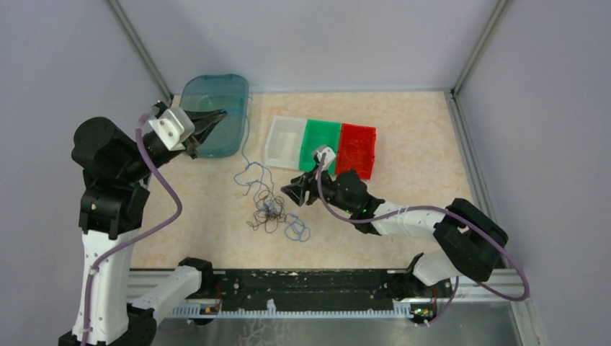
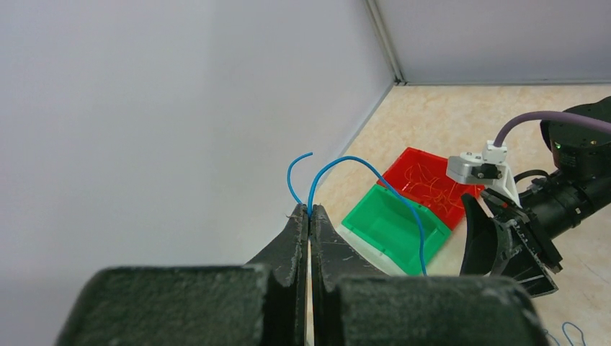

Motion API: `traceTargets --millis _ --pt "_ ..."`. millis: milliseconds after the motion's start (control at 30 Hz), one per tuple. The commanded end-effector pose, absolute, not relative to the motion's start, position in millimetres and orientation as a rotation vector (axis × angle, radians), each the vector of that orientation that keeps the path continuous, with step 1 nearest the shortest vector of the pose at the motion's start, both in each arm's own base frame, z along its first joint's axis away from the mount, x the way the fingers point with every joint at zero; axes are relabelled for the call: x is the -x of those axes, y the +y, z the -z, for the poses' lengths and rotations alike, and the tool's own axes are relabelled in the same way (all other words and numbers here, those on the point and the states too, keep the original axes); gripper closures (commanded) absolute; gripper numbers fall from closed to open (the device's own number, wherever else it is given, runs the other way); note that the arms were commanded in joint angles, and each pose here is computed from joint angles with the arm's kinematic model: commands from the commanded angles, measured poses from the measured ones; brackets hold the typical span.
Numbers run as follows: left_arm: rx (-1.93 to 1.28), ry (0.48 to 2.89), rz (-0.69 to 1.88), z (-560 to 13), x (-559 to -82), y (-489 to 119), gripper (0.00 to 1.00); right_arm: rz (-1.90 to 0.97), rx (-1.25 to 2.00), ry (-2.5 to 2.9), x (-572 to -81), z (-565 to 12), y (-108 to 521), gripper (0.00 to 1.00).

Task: Untangle the cables

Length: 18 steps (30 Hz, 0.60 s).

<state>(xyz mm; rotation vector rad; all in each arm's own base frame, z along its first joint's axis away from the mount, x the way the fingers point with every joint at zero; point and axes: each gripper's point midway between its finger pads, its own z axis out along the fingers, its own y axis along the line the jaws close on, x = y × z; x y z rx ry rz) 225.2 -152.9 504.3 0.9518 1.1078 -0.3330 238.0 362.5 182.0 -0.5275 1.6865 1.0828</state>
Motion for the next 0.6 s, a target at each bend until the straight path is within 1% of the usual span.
traceTargets --millis 0,100,167,267,333,433,467,567 --pt "-0.959 1.088 0.307 -513 -217 -150 1.00 -1.218 0.511 1.494 -227 -236 379 0.45" --pt "-0.970 1.082 0.305 -513 -214 -150 1.00 -1.316 0.547 1.400 -210 -256 388 0.35" --pt "-0.970 1.081 0.295 -514 -215 -149 1.00 -1.354 0.607 1.378 -197 -259 399 0.33" --pt "-0.972 1.084 0.275 -513 -217 -147 1.00 -1.424 0.676 1.352 -180 -258 409 0.33" --pt "-0.976 1.085 0.276 -512 -217 -147 1.00 -1.433 0.696 1.369 -175 -253 412 0.36" --pt "-0.980 1.083 0.282 -512 -215 -148 1.00 -1.396 0.660 1.402 -184 -248 413 0.47" --pt "-0.980 1.080 0.281 -513 -214 -148 1.00 -1.383 0.644 1.409 -188 -248 414 0.49" --pt "-0.981 1.071 0.280 -516 -212 -148 1.00 -1.316 0.595 1.434 -204 -245 415 0.50"
